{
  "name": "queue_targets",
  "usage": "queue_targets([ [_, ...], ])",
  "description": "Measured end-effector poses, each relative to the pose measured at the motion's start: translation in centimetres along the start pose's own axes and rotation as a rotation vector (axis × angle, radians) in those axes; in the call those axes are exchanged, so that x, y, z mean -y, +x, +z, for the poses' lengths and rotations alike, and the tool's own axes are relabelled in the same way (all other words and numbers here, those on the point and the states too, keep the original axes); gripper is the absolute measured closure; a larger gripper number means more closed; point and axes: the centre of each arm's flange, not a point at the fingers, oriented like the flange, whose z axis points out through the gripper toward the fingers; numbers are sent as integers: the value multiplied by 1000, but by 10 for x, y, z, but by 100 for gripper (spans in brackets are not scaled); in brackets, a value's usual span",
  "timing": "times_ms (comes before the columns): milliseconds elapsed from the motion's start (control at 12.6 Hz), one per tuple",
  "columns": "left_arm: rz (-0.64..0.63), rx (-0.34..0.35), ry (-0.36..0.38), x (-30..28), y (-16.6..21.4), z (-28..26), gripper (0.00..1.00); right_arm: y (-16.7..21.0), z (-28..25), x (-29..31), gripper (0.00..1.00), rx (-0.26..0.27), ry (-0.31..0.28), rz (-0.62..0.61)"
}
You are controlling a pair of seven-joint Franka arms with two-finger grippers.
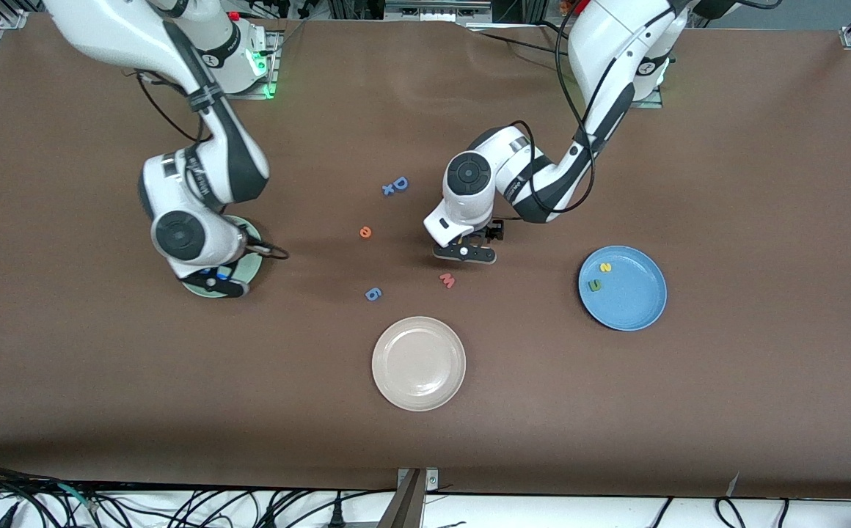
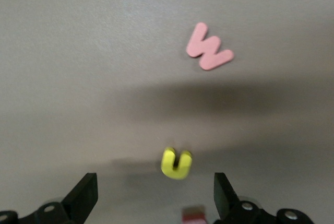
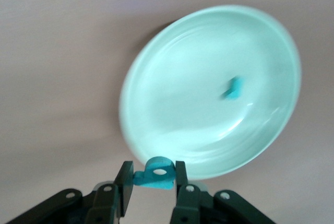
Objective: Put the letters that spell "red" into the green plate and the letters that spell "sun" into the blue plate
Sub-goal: 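Carry the teal letter to the green plate while the left gripper grasps the u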
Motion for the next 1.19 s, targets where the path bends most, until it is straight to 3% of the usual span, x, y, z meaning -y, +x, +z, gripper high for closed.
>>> queue_targets([
  [238, 3, -5, -9, 0, 2, 16, 10, 19, 40, -36, 63, 15, 17, -52],
  [475, 5, -9, -16, -2, 3, 16, 40, 13, 79, -34, 63, 35, 15, -69],
  [792, 8, -11, -19, -4, 2, 15, 48, 11, 82, -33, 60, 40, 20, -68],
  [871, 6, -14, -23, -5, 2, 14, 53, 10, 82, -33, 52, 40, 20, -68],
  [1029, 0, -17, -26, -7, 2, 13, 74, 10, 76, -33, 33, 33, 24, -68],
  [1188, -10, -16, -26, -7, 2, 13, 74, 5, 55, -32, 13, 36, 30, -68],
])
